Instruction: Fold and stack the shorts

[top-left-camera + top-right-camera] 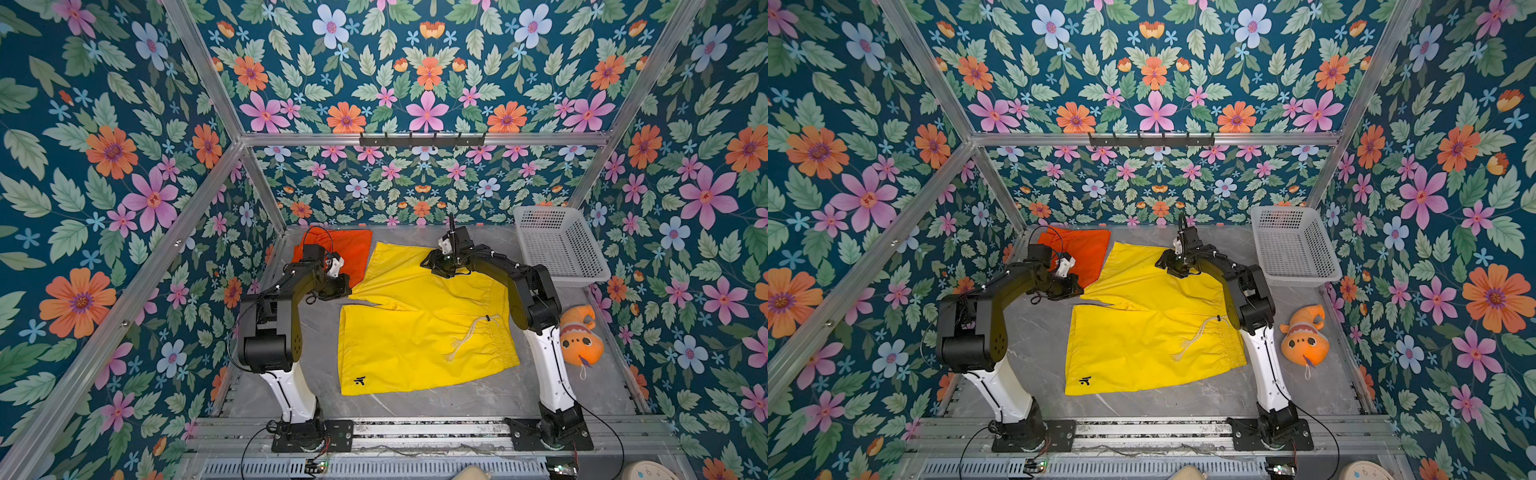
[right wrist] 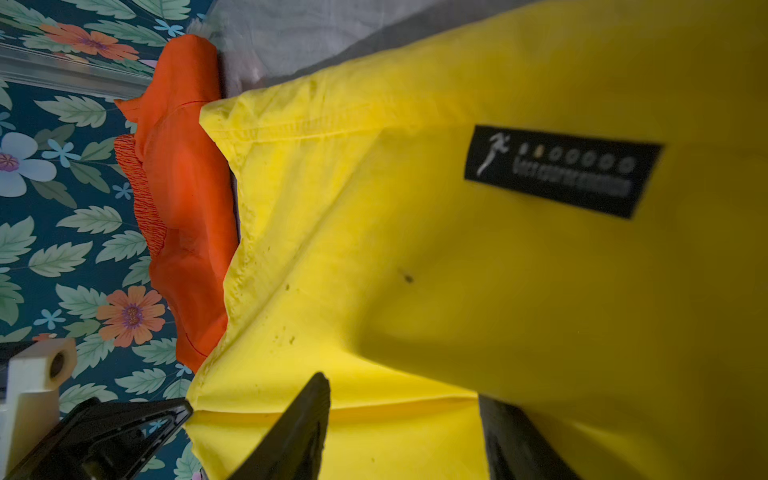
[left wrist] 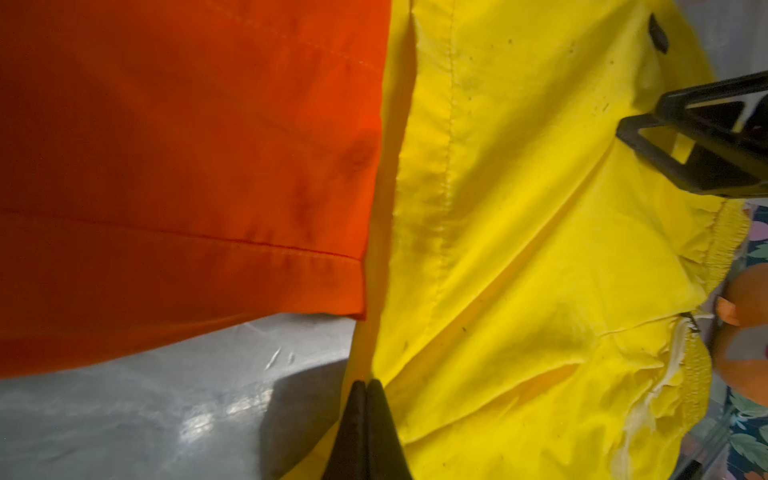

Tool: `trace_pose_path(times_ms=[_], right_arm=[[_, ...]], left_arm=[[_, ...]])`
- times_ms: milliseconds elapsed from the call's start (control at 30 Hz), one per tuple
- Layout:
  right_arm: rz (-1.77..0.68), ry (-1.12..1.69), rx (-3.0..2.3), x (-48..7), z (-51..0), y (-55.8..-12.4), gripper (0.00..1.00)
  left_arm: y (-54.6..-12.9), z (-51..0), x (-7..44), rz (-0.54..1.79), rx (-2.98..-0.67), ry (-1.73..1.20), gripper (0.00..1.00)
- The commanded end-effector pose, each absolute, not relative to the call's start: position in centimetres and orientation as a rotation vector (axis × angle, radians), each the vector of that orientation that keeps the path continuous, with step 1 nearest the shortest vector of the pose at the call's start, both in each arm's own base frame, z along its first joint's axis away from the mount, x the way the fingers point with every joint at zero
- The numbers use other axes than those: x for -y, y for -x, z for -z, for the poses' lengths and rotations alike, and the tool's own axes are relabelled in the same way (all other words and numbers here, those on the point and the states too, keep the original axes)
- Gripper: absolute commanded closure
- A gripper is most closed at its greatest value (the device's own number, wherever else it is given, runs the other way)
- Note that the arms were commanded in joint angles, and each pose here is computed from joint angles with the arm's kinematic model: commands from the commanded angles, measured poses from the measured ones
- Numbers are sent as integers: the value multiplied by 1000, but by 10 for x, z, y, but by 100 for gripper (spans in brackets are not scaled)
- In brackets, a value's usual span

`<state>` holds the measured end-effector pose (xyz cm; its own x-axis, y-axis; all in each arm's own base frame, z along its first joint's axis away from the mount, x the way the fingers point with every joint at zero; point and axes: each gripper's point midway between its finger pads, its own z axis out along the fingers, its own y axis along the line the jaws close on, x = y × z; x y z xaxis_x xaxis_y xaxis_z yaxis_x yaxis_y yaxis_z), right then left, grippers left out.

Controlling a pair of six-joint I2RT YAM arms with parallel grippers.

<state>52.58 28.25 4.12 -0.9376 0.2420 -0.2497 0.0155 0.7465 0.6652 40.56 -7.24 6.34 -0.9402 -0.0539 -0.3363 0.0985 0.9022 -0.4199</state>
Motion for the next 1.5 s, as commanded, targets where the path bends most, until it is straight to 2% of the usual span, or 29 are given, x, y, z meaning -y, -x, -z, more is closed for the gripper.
trace_pose_path(times_ms=[0, 133, 200, 367, 567, 733, 1033, 1200, 1467], right_arm=[[-884, -256, -2738, -269, -14, -507, 41], [-980, -167, -2674, -286, -37, -504, 40], [-1003, -131, -2636, -290, -56, -504, 40], [-1026, -41, -2547, -296, -110, -495, 40], [-1029, -50, -2549, -291, -127, -462, 41], [-1049, -90, -2589, -279, -111, -424, 41], [-973, -194, -2687, -250, -69, -375, 42], [-888, -280, -2755, -232, -36, -357, 42], [-790, -390, -2818, -204, -7, -335, 41]], left_arm=[[-404, -49, 55, 503, -2784, -17, 90], [-415, -64, 63, 568, -2724, 5, 65], [-418, -81, 64, 566, -2683, 15, 62], [-412, -132, 89, 600, -2558, -61, 64], [-397, -157, 169, 733, -2460, -214, 69], [-393, -135, 229, 782, -2477, -297, 69], [-380, -81, 292, 835, -2579, -421, 68], [-365, -52, 277, 765, -2641, -395, 68], [-362, -22, 195, 560, -2715, -192, 68]])
